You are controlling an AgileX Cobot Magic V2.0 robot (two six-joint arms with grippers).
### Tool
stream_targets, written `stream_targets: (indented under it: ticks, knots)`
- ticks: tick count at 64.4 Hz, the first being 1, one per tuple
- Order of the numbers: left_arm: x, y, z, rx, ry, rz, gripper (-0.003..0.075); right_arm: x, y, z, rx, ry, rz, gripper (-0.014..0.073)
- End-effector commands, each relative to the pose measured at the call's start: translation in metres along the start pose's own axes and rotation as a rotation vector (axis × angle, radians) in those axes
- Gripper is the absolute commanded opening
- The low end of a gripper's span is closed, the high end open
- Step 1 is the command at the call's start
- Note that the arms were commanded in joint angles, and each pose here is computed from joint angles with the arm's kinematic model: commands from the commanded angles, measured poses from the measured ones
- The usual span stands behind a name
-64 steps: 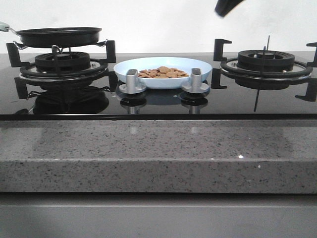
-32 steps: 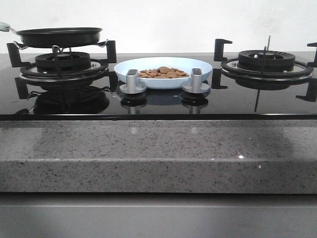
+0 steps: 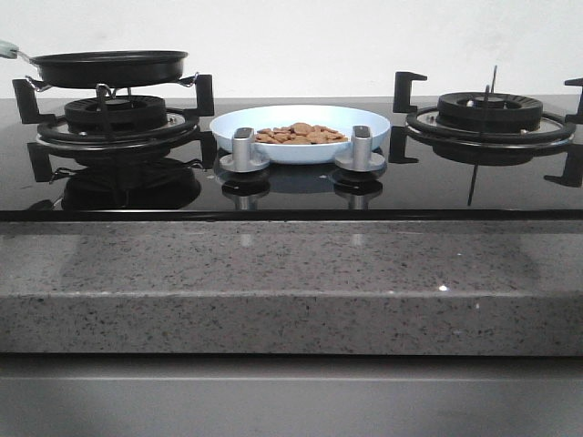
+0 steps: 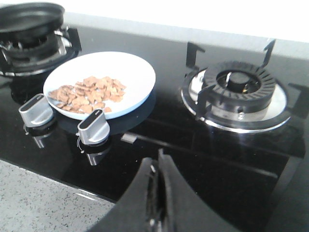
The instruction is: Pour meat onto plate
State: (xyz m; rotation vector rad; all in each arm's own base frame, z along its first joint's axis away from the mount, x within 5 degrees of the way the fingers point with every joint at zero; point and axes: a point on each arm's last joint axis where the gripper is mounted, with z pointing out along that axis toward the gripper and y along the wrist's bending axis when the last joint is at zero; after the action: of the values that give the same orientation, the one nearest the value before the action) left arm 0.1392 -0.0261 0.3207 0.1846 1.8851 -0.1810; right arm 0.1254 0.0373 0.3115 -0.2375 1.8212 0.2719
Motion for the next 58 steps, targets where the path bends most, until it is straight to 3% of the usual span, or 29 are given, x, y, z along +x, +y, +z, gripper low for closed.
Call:
stream_targets:
  ticks: [1, 45, 58]
  knots:
    - [-0.0153, 0.0005, -0.0034, -0.013, -0.097, -0.011, -0.002, -0.0146, -0.0016, -0.0069, 0.026, -0.114, -0.01, -0.006]
    - [-0.0153, 0.0005, -0.0034, -0.013, -0.096, -0.009, -0.002, -0.0142, -0.0016, -0.0062, 0.026, -0.109, -0.009, -0.006]
    - [-0.0065, 0.0045, -0.0126, -0.069, -0.181, 0.026, -0.002, -0.0142, -0.0016, -0.0062, 0.026, -0.109, -0.009, -0.006]
